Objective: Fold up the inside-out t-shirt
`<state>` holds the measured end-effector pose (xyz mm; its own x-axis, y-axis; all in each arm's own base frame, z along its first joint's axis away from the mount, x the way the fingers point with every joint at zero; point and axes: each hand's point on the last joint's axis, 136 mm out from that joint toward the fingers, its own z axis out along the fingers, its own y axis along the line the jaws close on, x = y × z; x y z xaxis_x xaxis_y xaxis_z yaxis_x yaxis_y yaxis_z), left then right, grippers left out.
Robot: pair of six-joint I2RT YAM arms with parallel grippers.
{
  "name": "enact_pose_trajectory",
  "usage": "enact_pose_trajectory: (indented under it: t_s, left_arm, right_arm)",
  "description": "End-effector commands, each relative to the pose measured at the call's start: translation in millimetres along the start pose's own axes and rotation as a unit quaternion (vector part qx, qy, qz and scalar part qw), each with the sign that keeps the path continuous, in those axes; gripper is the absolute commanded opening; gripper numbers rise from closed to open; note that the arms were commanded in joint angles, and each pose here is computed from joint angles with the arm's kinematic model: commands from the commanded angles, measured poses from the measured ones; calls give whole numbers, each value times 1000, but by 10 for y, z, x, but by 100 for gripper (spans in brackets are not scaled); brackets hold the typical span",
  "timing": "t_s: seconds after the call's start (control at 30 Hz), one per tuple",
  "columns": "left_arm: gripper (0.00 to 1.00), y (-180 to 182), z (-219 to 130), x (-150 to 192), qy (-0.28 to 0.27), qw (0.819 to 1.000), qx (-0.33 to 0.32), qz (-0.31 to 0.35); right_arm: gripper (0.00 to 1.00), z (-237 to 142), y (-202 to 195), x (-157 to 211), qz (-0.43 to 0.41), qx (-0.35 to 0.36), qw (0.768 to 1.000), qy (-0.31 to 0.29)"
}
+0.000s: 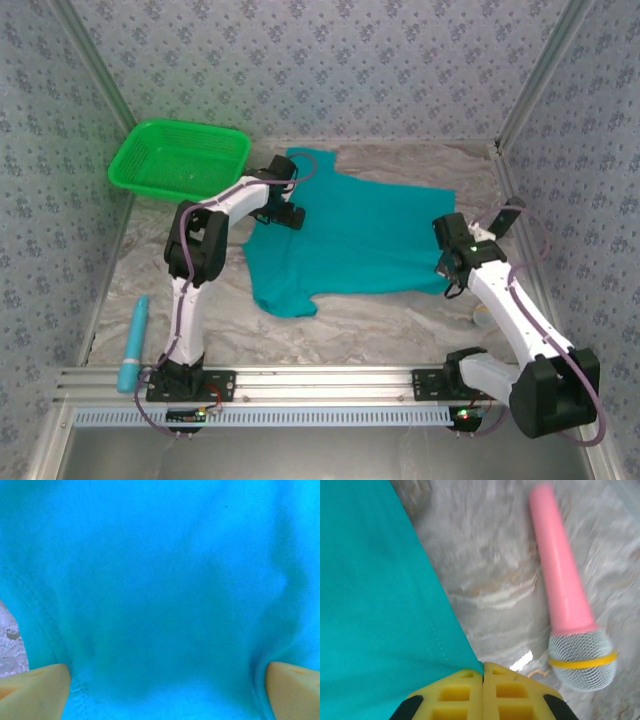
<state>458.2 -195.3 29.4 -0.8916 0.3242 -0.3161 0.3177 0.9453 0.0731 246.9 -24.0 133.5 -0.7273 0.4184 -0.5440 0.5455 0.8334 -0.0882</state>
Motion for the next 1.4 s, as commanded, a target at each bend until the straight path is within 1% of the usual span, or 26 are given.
enact_pose_trajectory:
  t_s: [0.0,0.03,0.07,0.1,0.13,0.17,0.2,0.3,0.33,0.43,0.47,0.57,0.63,0.73,0.77,0.87,1.0,1.03,1.1,1.13,1.17,1.2,1.23,1.27,1.3,1.37]
  left_arm:
    - [98,80,159,-11,10,999,-20,25]
    - [99,66,170,-38,8,999,-17,30]
    - [99,61,159,-61,7,999,-15,32]
    - [99,57,136,-66,8,999,-15,32]
    - [99,44,83,-67,7,999,-12,31]
    - [99,21,9,-66,3,1000,-8,29]
    - [99,-22,-71,-56,0,1000,0,26]
    - [99,-226,-422,3,-16,999,36,9]
    - [99,-317,-550,54,-21,999,46,9]
    - [100,-569,-862,284,-27,998,61,14]
    - [100,-659,-940,419,-25,997,67,17]
    - [100,-899,-1077,852,-8,995,97,26]
    - [100,-996,-1154,1114,-4,993,109,34]
    - [99,-1118,-1258,1462,0,990,126,57]
    - [100,-1204,-1300,1502,-18,988,133,76]
    - [99,-1319,-1225,1854,4,983,141,115]
    - [95,-1344,-984,2209,50,983,135,111]
    - [95,-1334,-912,2268,62,984,127,104]
    - [91,-1302,-800,2325,76,987,107,90]
    - [85,-1262,-744,2346,79,989,91,84]
    - [71,-1239,-701,2365,86,990,80,83]
    - [56,-1217,-684,2372,91,990,72,86]
    - [40,-1194,-686,2378,98,989,64,91]
    - [29,-1181,-721,2373,102,988,60,101]
    - [20,-1157,-770,2377,108,987,56,108]
    - [9,-1089,-944,2335,101,986,49,123]
  right_arm:
    - [0,79,238,-203,-79,-53,995,-15]
    - [0,189,299,-203,-78,-73,994,2]
    - [10,304,340,-182,-74,-90,993,27]
    - [27,383,343,-151,-72,-93,992,47]
    - [41,434,339,-114,-67,-91,991,68]
    - [44,440,356,-56,-67,-101,989,88]
    - [44,414,353,-30,-65,-107,988,93]
    - [47,185,300,103,-46,-141,985,91]
    - [49,94,254,202,-34,-150,983,100]
    - [47,-104,235,590,-5,-196,969,149]
    - [44,-132,281,743,7,-215,962,171]
    - [44,-92,400,1014,33,-234,948,214]
    - [44,38,418,1021,55,-221,951,211]
    - [45,268,459,911,63,-207,960,179]
    - [45,347,467,892,61,-201,962,174]
    - [43,486,575,860,53,-210,960,177]
    - [37,659,564,931,50,-189,964,181]
    - [35,709,508,943,49,-172,968,177]
    - [24,758,470,937,47,-161,972,166]
    - [16,775,448,920,50,-154,974,159]
    - [5,774,437,893,52,-152,975,153]
    - [0,764,428,863,54,-149,976,147]
    - [0,747,397,834,60,-141,978,139]
    - [0,717,349,797,66,-128,981,132]
    - [0,675,312,762,65,-120,983,124]
    - [0,541,231,663,62,-103,987,106]
